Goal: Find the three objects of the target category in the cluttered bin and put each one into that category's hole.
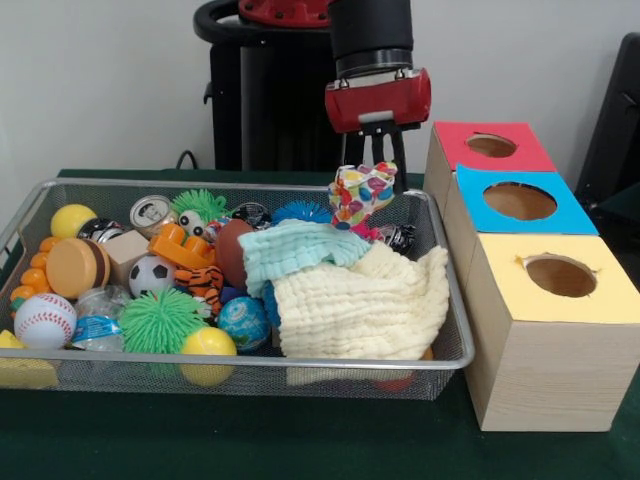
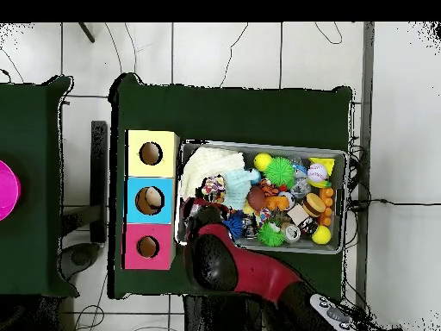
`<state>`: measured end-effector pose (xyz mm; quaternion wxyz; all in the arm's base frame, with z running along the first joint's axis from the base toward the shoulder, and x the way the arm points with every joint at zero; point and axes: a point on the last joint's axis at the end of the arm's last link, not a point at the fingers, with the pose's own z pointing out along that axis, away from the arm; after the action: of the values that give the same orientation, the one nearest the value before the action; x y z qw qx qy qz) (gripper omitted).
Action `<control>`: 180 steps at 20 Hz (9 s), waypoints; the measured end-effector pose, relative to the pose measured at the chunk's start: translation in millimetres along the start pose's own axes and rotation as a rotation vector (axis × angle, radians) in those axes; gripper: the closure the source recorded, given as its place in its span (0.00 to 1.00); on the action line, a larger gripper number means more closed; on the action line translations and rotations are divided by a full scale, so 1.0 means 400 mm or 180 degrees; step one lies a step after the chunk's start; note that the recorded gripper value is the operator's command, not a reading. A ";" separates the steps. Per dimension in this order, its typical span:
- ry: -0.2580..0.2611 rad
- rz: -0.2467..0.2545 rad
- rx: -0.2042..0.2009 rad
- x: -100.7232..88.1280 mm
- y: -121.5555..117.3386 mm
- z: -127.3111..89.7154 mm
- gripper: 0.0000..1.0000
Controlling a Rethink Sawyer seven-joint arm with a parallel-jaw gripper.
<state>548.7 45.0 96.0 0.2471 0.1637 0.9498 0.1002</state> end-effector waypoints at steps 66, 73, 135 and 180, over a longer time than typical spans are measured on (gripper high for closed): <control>0.0587 0.0013 -0.0946 -0.022 0.200 -0.001 1.00; 0.0516 -0.0008 -0.0869 -0.012 0.205 0.016 1.00; 0.0157 -0.0116 -0.0380 -0.070 0.217 0.134 1.00; 0.0371 0.0120 -0.0404 -0.254 0.030 -0.027 1.00</control>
<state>630.0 18.4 152.9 0.1993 0.1594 0.9511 0.1742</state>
